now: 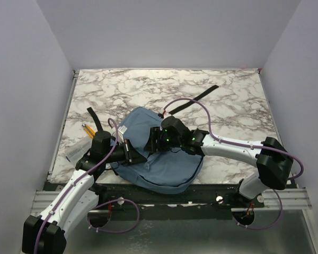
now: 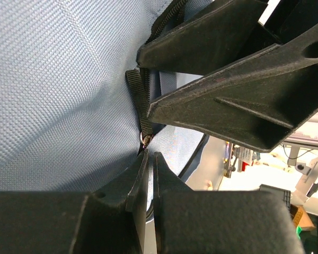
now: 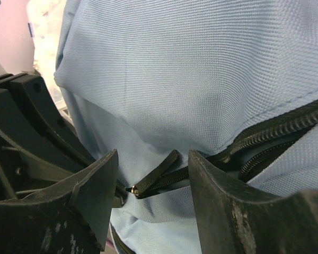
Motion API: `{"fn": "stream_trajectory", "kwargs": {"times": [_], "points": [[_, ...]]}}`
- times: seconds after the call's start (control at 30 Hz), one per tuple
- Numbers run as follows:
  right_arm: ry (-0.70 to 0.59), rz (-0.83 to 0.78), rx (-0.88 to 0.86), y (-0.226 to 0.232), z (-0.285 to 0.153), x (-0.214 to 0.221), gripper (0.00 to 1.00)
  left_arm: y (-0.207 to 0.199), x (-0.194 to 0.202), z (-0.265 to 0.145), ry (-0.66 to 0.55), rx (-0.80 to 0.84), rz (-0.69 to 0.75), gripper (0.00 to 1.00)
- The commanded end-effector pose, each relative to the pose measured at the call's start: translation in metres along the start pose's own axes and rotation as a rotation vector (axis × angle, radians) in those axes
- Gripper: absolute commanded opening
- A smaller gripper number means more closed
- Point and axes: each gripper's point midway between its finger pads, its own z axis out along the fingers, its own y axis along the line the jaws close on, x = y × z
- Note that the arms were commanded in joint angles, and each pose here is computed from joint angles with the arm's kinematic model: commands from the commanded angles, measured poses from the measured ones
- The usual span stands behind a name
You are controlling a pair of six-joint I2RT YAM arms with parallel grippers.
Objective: Pack the student bag
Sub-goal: Zip the student bag at the center of the board.
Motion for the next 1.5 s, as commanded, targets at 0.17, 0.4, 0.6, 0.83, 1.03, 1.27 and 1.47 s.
{"fn": "stream_trajectory", "kwargs": {"times": [0.17,0.4,0.6,0.83,1.03,1.27,1.47], "points": [[0.0,-0.069,0.096,-0.017,0.001,-0.001,0.61,-0.003,0.007,0.0,0.042,0.032,-0.004,0.09],[0.095,0.069,-0.089,0.009,0.01,0.032,0.52,-0.003,0.008,0.001,0.051,0.033,-0.007,0.08],[0.114,0.117,-0.195,0.03,0.014,0.034,0.44,-0.002,0.009,0.002,0.058,0.034,-0.006,0.07],[0.095,0.095,-0.149,0.018,0.018,0.033,0.32,-0.002,0.01,0.002,0.05,0.031,-0.007,0.06],[0.092,0.059,-0.11,0.006,0.025,0.038,0.15,-0.003,0.01,0.001,0.037,0.033,-0.004,0.07],[-0.046,-0.019,-0.106,0.016,0.014,0.001,0.0,0.014,0.01,0.004,0.023,-0.036,-0.06,0.03],[-0.242,-0.014,-0.061,0.022,-0.005,-0.045,0.0,0.031,0.014,0.009,0.038,-0.106,-0.117,0.0]]}}
